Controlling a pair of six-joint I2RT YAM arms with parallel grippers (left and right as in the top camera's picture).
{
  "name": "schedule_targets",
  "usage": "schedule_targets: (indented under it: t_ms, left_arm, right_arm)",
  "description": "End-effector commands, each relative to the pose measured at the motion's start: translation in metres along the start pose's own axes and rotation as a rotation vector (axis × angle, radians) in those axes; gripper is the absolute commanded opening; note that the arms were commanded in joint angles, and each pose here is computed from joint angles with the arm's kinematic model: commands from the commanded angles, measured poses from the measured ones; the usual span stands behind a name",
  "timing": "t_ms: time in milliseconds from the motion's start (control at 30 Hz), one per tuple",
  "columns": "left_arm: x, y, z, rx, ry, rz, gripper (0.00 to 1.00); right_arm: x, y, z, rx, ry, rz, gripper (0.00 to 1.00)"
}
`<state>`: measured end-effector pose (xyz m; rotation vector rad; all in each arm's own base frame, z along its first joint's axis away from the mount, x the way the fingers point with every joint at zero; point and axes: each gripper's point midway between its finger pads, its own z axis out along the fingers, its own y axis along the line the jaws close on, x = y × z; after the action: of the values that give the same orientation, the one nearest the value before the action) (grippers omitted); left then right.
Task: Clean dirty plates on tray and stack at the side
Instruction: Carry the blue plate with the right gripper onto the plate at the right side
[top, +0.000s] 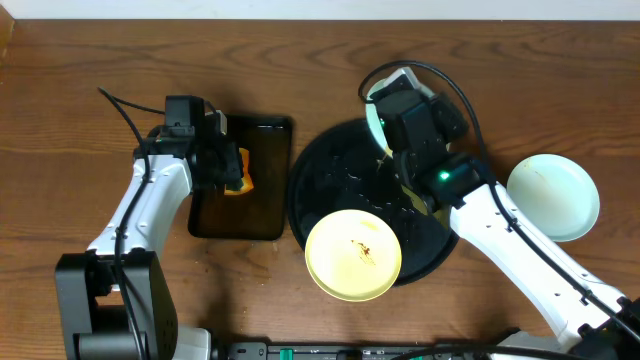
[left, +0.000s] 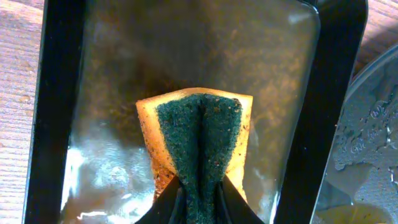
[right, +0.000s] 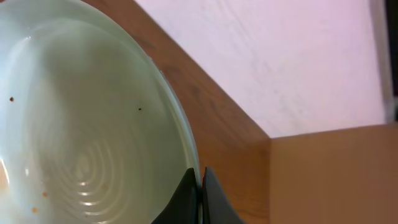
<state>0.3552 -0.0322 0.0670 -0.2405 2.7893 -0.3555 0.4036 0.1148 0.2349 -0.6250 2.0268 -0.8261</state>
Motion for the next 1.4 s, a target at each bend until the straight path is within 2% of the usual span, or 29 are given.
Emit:
schedule_targets:
  t_ms: [0, 33, 167, 367, 633, 733, 933, 1100, 1167, 1233, 1300, 1367]
  left_arm:
    - [0.000, 0.001, 0.001, -0.010, 0.003, 0.003, 0.17]
    - [0.000, 0.001, 0.001, -0.010, 0.003, 0.004, 0.17]
    - [0.000, 0.001, 0.001, -0.010, 0.003, 0.003, 0.29]
    - [0.000, 0.001, 0.001, -0.009, 0.002, 0.004, 0.33]
    - [0.000, 0.001, 0.001, -0.010, 0.003, 0.004, 0.34]
    - [0.000, 0.001, 0.001, -0.010, 0.003, 0.004, 0.38]
    - [0.001, 0.001, 0.001, -0.009, 0.003, 0.003, 0.38]
    - [0.001, 0.001, 0.001, -0.009, 0.003, 0.003, 0.38]
    - [0.001, 0.001, 0.001, -0.009, 0.004, 0.004, 0.38]
    - [0.001, 0.001, 0.001, -0.009, 0.003, 0.004, 0.39]
    - [0.001, 0.001, 0.001, -0.009, 0.003, 0.004, 0.39]
    - [0.001, 0.001, 0.001, -0.009, 0.003, 0.004, 0.39]
  right_arm:
    - [0.003, -0.025, -0.003, 0.082, 0.015, 0.115, 0.01]
    - [0.008, -0.027, 0.000, 0.086, 0.030, 0.177, 0.01]
    - [0.051, -0.033, 0.018, 0.068, 0.162, 0.430, 0.01]
    - [0.139, -0.054, 0.043, 0.056, 0.435, 0.715, 0.01]
    - [0.234, -0.100, 0.058, 0.103, 0.651, 0.940, 0.01]
    - [0.267, -0.112, 0.056, 0.149, 0.719, 0.994, 0.01]
    - [0.325, -0.106, 0.054, 0.213, 0.846, 1.091, 0.01]
    - [0.343, -0.080, 0.062, 0.147, 0.864, 1.153, 0.02]
    - [0.342, -0.079, 0.064, 0.138, 0.854, 1.160, 0.10]
    - [0.334, -0.080, 0.070, 0.110, 0.815, 1.185, 0.26]
    - [0.318, -0.076, 0.074, 0.035, 0.770, 1.214, 0.31]
    - [0.288, -0.063, 0.078, -0.136, 0.684, 1.239, 0.34]
